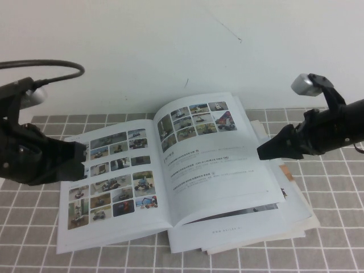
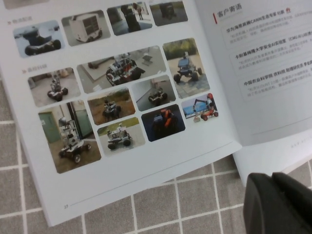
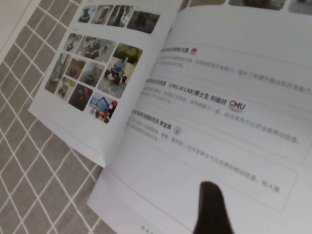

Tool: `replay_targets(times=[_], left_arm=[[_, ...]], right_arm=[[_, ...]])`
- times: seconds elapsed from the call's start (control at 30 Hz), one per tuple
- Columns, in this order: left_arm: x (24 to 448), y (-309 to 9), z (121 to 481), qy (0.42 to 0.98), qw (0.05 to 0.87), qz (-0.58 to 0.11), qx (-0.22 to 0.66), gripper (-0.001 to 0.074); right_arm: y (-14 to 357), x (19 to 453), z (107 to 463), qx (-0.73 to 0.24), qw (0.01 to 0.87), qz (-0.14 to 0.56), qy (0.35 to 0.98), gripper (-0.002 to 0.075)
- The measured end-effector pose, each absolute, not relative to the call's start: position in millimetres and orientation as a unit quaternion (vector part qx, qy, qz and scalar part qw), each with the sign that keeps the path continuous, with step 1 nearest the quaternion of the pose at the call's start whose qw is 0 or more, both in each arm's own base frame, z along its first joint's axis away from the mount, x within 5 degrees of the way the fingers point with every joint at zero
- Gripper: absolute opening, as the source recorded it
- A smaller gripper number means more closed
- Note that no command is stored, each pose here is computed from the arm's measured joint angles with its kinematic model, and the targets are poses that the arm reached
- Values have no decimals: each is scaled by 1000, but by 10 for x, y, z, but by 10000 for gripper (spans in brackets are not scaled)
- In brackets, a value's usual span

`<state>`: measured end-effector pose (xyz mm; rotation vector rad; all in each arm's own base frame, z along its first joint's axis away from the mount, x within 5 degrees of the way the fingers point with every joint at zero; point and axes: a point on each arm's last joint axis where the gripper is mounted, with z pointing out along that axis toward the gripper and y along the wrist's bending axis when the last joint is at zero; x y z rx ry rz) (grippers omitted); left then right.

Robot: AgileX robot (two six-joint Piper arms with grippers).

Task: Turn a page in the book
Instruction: Open the closed book

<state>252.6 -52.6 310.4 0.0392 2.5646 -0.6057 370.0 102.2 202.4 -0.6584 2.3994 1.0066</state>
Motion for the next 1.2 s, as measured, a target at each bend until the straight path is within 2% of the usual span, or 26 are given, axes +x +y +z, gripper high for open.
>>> replay_targets(times=[0.23, 0.6, 0.9, 1.2], left_arm=[[2835, -619, 2683, 946, 197, -255, 45, -4], [3125, -631, 2043, 961, 121, -249, 23, -4], [3150, -645, 1979, 959, 118, -255, 32, -4], [3156, -658, 1988, 957, 123, -262, 36, -4]], right_arm=[[1184, 3745, 1962, -267, 215, 361, 867, 432], [1136, 3771, 1827, -251, 191, 331, 889, 433], [1135, 3819, 1581, -235, 170, 330, 898, 433], [1291, 3806, 1720, -226, 193, 447, 843, 433]])
